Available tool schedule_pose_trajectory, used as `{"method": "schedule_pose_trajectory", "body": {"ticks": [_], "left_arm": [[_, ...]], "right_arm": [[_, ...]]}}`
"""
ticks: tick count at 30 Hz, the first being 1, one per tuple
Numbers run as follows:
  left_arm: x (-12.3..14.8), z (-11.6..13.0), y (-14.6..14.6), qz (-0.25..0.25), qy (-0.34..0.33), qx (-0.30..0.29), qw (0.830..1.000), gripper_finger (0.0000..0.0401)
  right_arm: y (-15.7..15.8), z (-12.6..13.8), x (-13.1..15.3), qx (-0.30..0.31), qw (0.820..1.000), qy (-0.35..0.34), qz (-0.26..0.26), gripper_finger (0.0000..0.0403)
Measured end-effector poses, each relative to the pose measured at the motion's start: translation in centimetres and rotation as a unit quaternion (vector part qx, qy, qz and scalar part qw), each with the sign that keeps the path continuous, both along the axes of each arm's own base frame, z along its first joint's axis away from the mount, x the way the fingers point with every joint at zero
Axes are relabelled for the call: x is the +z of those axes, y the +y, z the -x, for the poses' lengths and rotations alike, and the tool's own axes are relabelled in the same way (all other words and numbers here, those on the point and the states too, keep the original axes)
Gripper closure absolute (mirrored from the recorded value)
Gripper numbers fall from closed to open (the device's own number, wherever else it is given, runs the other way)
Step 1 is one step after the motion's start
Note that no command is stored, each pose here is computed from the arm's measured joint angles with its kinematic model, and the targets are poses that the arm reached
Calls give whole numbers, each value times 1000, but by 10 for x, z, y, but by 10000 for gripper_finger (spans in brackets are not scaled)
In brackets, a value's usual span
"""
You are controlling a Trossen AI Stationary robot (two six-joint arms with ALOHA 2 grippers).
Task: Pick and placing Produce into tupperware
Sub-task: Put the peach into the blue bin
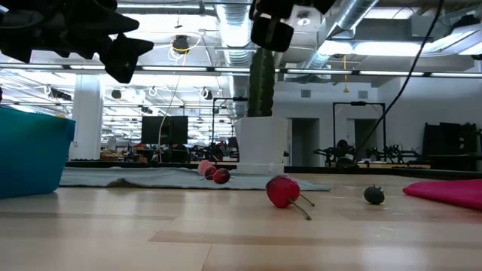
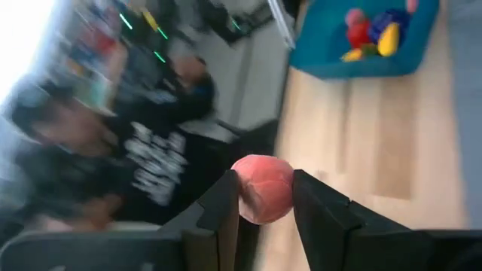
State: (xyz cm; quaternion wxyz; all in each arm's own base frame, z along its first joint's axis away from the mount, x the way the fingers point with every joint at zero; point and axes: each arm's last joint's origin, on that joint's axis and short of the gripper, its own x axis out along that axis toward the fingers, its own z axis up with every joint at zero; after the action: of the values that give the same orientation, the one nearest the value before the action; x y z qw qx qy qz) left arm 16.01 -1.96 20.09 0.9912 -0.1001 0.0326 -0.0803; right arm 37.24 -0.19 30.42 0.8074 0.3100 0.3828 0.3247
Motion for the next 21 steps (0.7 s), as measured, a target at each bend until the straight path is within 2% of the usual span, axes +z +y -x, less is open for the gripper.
{"method": "schedule_pose_trajectory", "body": {"ticks": [4, 9, 12, 17, 21], "left_arm": [[0, 0, 1, 7, 2, 18, 1000, 225], [0, 0, 1, 8, 2, 21, 1000, 225], [-1, 0, 1, 14, 6, 22, 1000, 225], [-2, 0, 1, 27, 12, 21, 999, 225], [-1, 0, 1, 29, 10, 19, 999, 225]], "right_arm": [[-16, -2, 1, -20, 995, 52, -80, 264], [-25, -13, -22, -24, 984, 117, -129, 266], [-26, -26, -26, -21, 984, 102, -141, 265], [-10, -44, -51, -13, 989, 87, -120, 266], [14, -50, -58, -7, 999, 18, -39, 268]]}}
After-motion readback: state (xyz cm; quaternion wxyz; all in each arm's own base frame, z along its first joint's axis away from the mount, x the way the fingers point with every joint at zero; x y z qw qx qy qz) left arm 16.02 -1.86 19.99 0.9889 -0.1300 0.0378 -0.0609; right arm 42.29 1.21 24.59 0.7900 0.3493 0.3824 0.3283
